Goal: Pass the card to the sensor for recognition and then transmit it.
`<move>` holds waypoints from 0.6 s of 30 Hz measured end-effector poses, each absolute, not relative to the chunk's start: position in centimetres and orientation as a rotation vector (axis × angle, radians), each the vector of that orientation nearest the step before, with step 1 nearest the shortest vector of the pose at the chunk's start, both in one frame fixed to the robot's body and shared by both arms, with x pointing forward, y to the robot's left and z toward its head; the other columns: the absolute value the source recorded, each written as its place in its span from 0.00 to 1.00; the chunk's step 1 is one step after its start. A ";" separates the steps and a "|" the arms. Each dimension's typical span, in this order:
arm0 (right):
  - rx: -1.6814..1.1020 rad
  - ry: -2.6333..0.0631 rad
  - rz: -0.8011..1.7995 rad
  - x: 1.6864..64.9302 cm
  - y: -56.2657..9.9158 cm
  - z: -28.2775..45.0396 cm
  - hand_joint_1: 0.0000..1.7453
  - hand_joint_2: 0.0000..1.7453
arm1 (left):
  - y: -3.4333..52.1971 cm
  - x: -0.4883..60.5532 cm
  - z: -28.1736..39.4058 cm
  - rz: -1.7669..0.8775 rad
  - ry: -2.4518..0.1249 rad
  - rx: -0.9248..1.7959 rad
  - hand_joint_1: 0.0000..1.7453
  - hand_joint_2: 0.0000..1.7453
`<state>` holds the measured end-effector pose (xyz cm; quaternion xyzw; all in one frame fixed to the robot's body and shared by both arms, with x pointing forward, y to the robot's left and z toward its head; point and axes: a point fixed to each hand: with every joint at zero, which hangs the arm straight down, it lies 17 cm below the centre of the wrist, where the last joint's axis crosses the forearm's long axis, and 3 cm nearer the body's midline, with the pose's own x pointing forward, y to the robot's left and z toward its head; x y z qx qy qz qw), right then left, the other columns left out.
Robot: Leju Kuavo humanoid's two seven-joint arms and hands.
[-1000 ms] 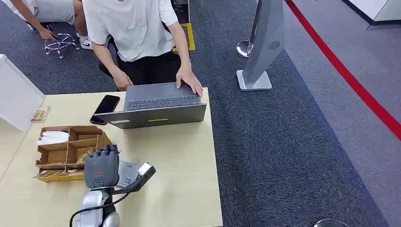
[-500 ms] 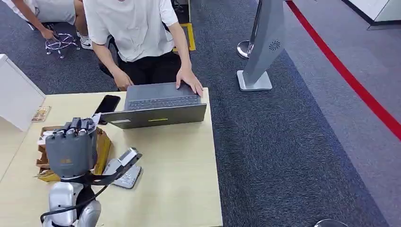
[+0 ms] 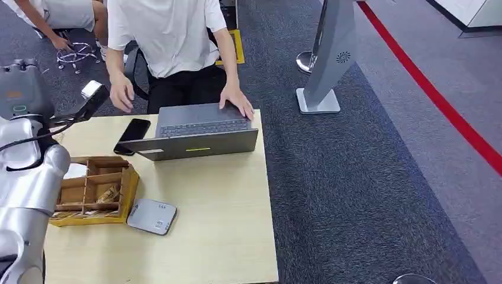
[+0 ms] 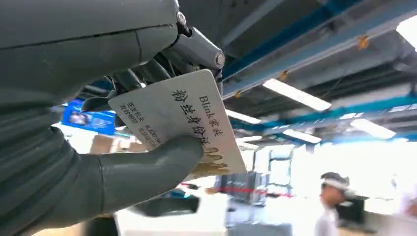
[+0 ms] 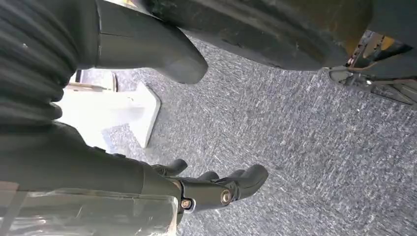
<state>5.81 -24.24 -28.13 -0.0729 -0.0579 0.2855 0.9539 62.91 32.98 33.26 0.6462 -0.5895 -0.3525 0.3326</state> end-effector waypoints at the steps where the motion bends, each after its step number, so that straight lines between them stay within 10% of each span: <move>1: -0.149 -0.115 0.581 5.9 -24.3 -28.1 0.00 1.00 | 33.8 63.3 32.7 -0.926 -1.503 1.688 1.00 1.00; 15: -0.149 -0.084 0.590 5.6 -24.5 -28.1 0.00 1.00 | 37.3 64.3 28.3 -0.997 -1.316 1.654 1.00 1.00; 16: -0.148 -0.085 0.591 5.6 -24.6 -28.1 0.00 1.00 | 37.4 64.2 27.9 -1.004 -1.308 1.647 0.00 1.00; 18: -0.148 -0.089 0.593 5.6 -24.5 -28.1 0.00 1.00 | 37.5 64.2 27.3 -1.018 -1.296 1.638 0.00 1.00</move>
